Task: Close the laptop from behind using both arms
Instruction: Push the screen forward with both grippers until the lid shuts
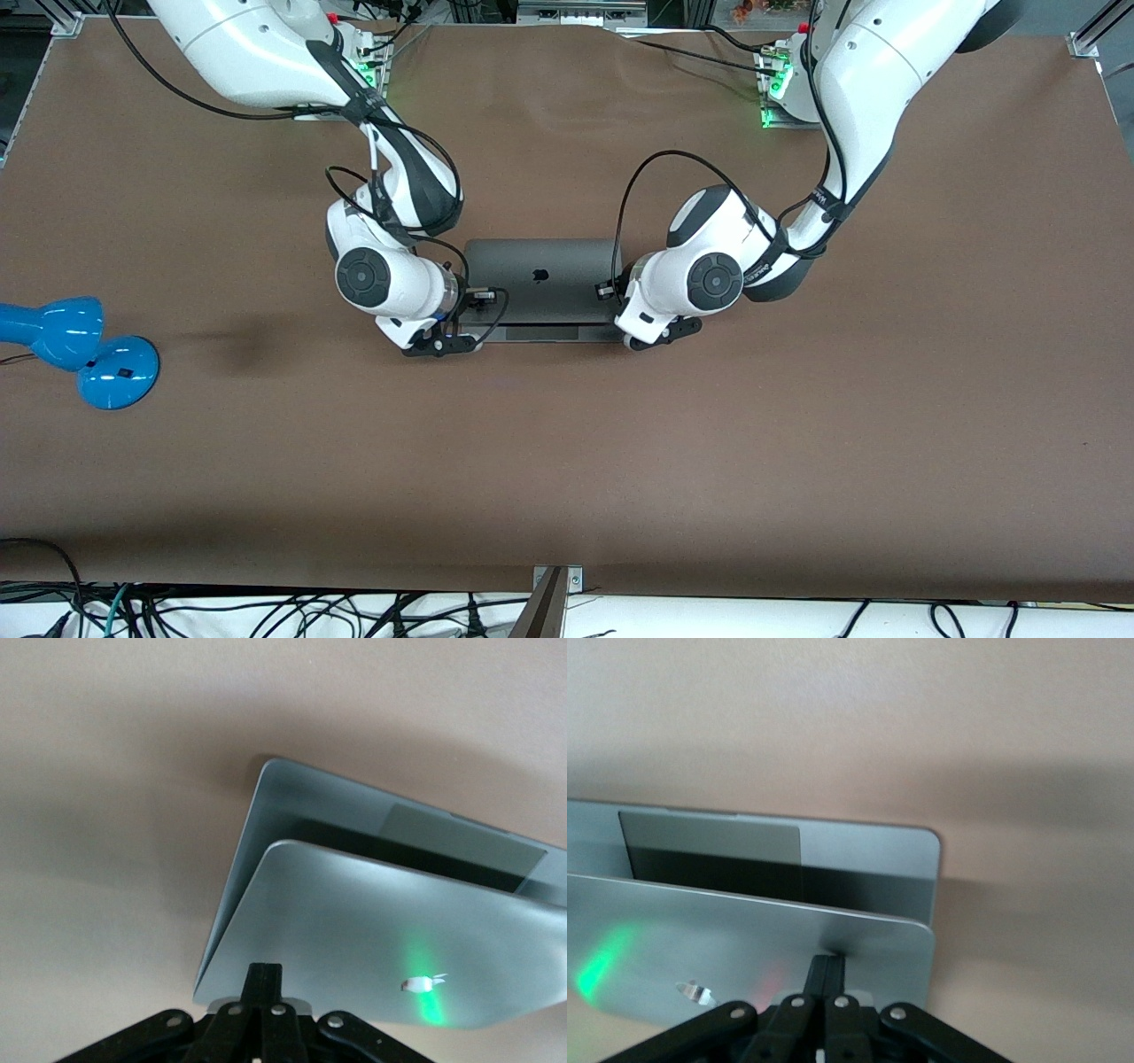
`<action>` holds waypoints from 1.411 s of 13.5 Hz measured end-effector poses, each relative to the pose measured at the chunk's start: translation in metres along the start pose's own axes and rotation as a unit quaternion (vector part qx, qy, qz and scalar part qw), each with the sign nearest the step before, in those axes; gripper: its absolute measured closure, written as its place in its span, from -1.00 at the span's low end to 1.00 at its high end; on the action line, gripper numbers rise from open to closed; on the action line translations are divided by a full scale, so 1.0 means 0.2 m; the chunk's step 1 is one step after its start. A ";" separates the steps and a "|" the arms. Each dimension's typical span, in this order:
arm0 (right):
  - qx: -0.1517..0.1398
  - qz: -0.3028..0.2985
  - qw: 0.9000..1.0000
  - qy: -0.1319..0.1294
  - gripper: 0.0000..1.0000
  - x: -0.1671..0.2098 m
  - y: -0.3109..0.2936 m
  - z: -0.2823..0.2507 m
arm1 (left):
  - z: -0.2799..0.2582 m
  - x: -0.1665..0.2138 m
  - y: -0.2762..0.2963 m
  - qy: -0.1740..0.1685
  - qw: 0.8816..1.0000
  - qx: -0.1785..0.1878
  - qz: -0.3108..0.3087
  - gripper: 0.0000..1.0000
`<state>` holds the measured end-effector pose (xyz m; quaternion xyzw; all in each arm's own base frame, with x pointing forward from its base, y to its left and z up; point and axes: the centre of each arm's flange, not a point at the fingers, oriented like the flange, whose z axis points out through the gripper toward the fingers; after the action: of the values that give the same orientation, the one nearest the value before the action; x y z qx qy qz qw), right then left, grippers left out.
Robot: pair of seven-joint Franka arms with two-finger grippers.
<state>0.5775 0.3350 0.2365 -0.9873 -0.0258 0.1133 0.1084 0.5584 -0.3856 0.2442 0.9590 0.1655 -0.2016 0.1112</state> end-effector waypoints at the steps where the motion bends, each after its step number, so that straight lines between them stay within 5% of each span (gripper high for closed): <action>1: 0.000 0.000 1.000 0.000 0.98 0.02 -0.01 0.03 | 0.03 0.02 0.00 0.002 1.000 0.000 -0.001 0.98; 8: -0.008 -0.019 1.000 0.017 0.98 0.14 0.06 0.18 | 0.27 0.14 -0.03 0.024 1.000 0.014 -0.009 0.98; 18: -0.010 -0.026 0.999 0.019 0.96 0.16 0.09 0.20 | 0.28 0.18 -0.01 0.027 1.000 0.007 -0.012 0.98; 19: -0.010 -0.027 0.999 0.021 0.93 0.17 0.08 0.20 | 0.26 0.19 -0.02 0.030 0.999 0.005 -0.013 0.85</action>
<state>0.6015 0.3301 0.1886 -0.9893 -0.0516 0.0897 0.1024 0.5722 -0.3867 0.1812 0.9628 0.1806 -0.1752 0.0987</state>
